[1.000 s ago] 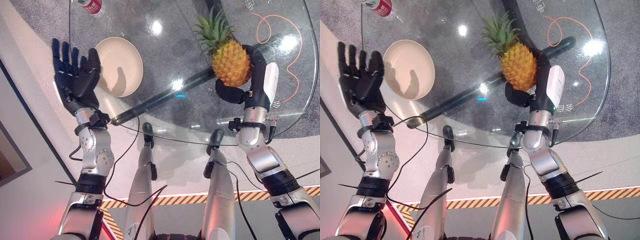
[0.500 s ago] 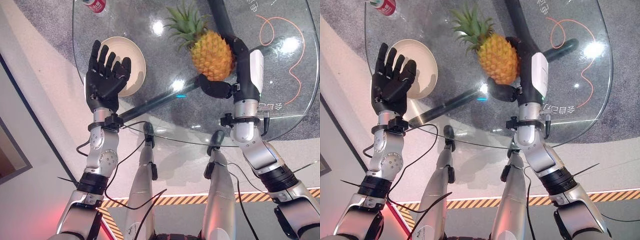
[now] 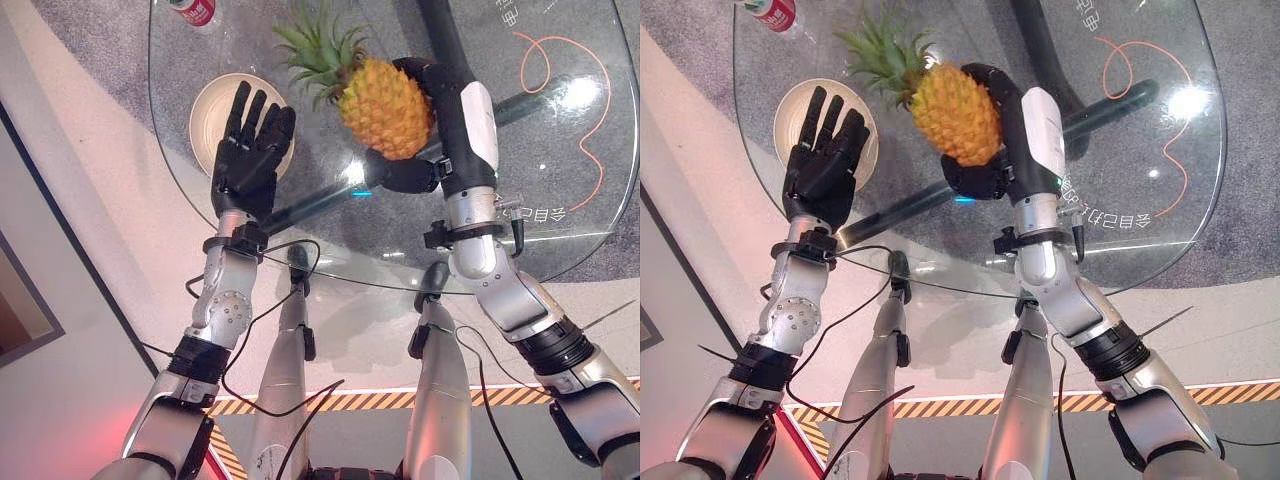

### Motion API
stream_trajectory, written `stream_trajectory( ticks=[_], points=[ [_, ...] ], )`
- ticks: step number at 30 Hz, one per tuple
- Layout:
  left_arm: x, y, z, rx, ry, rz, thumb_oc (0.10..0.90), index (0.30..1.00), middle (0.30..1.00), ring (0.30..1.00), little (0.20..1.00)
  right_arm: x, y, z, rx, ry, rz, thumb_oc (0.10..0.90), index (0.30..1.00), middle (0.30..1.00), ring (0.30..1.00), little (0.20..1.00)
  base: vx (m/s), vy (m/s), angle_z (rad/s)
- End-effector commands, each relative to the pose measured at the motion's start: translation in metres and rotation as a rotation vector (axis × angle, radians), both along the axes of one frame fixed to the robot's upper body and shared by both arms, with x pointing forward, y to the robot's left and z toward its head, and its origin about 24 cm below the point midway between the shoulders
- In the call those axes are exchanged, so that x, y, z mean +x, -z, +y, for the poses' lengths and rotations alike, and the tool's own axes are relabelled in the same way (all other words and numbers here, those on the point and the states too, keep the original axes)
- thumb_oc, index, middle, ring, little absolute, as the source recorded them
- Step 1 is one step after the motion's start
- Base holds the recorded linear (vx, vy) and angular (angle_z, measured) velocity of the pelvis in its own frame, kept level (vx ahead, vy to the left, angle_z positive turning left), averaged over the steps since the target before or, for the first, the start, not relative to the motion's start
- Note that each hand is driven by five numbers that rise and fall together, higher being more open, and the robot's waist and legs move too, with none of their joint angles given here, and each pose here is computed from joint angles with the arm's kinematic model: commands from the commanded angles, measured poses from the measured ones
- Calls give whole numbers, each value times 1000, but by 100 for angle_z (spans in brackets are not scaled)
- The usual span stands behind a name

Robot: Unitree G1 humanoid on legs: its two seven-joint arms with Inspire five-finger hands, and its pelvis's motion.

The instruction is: Pick up the fruit to the plate

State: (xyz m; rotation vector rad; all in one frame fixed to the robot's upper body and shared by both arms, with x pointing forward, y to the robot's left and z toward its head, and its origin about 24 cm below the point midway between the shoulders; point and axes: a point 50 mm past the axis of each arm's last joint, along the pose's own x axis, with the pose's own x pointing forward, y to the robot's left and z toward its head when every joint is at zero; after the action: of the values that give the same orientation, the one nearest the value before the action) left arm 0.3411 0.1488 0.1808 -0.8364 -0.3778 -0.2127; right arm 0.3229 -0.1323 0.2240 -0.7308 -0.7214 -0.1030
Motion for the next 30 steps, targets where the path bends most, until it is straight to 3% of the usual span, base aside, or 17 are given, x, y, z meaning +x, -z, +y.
stream_trajectory(
  ticks=[1,30],
  points=[
    [-14,-61,-21,-58,136,-286,800,900,900,900,900,-44,-78,34,-20,-229,-381,100,300,300,300,200,0,0,0],
    [-20,-73,-50,-152,320,-340,800,900,900,900,900,-49,-70,70,-102,-366,-284,100,300,300,300,200,0,0,0]
  ],
)
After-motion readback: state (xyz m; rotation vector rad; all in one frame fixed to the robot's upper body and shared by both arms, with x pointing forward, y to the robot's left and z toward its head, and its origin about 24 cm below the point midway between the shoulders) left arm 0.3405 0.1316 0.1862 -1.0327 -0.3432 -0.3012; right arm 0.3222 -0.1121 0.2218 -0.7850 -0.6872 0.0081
